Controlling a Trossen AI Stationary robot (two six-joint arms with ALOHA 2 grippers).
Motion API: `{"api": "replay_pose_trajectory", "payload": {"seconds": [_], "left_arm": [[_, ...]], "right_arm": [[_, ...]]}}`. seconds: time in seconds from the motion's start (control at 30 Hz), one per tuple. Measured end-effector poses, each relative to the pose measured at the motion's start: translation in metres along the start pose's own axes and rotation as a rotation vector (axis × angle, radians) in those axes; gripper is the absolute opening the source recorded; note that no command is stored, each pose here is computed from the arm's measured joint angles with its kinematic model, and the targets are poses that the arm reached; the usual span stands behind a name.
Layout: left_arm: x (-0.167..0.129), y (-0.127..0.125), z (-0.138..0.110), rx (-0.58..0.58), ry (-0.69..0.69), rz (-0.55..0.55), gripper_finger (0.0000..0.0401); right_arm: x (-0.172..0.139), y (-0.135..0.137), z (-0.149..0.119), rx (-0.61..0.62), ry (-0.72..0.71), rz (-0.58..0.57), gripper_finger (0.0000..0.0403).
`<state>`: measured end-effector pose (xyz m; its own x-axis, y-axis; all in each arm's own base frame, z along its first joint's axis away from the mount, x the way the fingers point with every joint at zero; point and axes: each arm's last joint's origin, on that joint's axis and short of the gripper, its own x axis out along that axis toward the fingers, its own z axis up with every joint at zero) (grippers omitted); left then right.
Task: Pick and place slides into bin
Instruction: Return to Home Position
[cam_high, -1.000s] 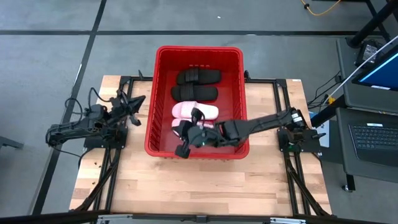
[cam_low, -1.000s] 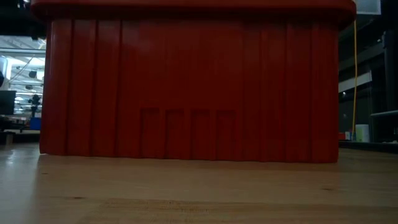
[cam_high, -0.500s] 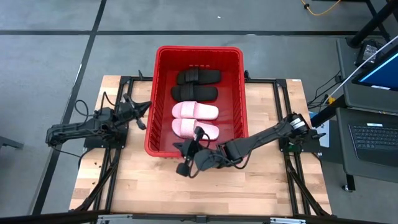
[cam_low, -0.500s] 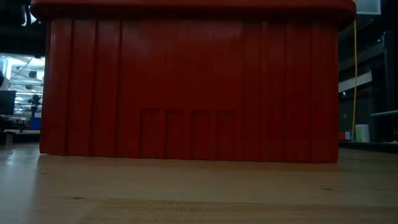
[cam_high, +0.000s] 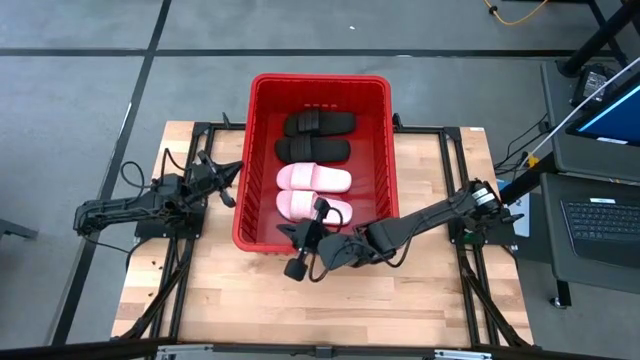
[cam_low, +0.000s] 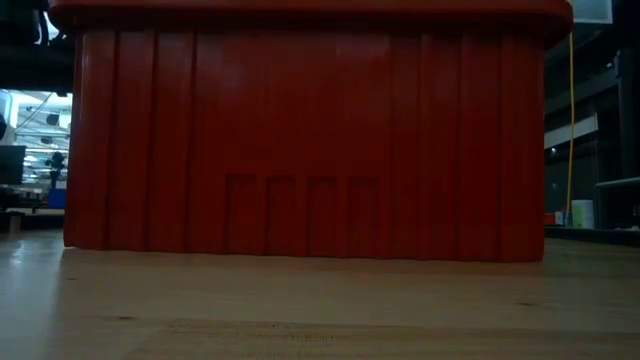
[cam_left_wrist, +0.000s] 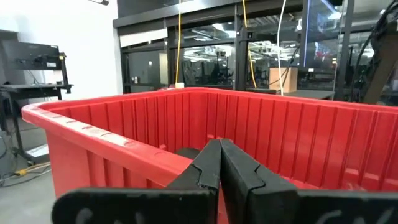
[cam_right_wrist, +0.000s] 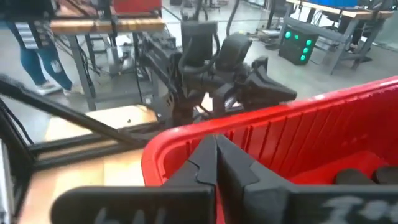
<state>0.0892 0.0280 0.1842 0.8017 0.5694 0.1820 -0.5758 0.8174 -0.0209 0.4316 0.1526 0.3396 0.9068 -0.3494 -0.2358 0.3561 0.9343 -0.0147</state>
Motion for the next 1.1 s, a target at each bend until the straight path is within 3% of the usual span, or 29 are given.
{"api": "replay_pose_trajectory", "payload": {"seconds": [0.27,0.53,0.8,1.1], "left_arm": [[0.0,0.0,0.001,-0.005,-0.011,-0.002,0.0003],[0.0,0.0,0.001,-0.005,-0.01,-0.002,0.0003],[0.0,0.0,0.001,-0.005,-0.01,-0.001,0.0003],[0.0,0.0,0.001,-0.005,-0.01,-0.001,0.0003]], "right_arm": [[-0.003,-0.028,0.019,-0.028,0.01,0.056,0.0002],[-0.044,-0.065,0.027,-0.037,-0.017,0.047,0.0002],[-0.1,-0.114,-0.009,0.007,-0.212,0.07,0.0007],[-0.171,-0.169,-0.062,-0.012,-0.265,0.144,0.0006]]}}
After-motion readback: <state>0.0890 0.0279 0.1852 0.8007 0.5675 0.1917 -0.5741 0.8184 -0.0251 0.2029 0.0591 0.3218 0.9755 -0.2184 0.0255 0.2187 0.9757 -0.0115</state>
